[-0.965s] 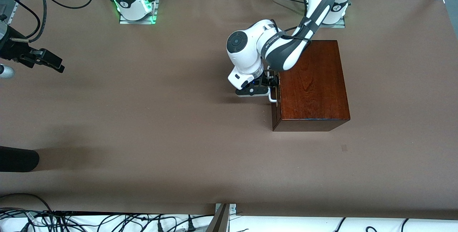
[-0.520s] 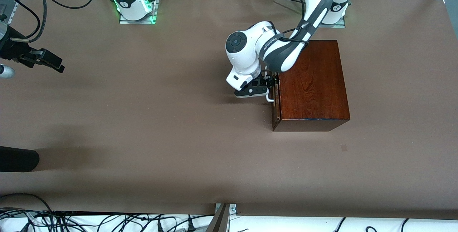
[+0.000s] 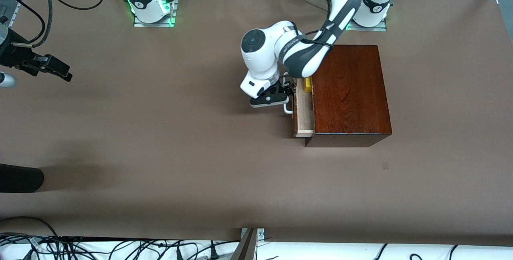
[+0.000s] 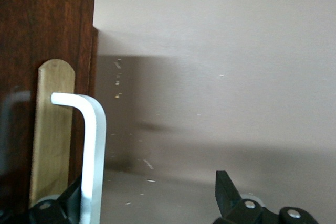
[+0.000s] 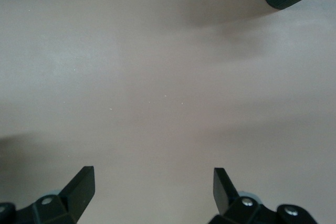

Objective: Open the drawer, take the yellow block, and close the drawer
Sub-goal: 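Pull the handle with the left gripper to slide the drawer open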

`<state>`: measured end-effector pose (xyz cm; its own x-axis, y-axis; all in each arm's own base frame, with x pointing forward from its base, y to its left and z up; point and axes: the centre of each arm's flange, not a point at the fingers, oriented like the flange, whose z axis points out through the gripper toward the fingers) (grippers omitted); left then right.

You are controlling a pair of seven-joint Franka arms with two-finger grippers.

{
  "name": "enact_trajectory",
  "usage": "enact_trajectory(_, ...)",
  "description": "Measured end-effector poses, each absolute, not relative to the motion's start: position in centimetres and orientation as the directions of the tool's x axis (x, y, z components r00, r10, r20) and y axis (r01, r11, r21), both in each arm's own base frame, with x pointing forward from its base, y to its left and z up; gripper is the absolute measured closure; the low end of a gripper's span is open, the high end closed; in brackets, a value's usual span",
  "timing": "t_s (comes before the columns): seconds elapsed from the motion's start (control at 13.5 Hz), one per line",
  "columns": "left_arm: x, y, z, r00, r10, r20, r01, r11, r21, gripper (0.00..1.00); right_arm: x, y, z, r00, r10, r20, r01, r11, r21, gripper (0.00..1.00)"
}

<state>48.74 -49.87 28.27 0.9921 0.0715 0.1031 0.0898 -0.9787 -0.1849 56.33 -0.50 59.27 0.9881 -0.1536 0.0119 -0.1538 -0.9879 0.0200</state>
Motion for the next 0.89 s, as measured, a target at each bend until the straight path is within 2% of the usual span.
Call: enact_trajectory(0.89,47.8,-55.6,28.9,0.987,0.075,0.144,0.096,-0.985,-0.144,0.0,56.3,-0.5,59.3,0.988,-0.154,0.012,-0.154,-0.988,0.02,0.0)
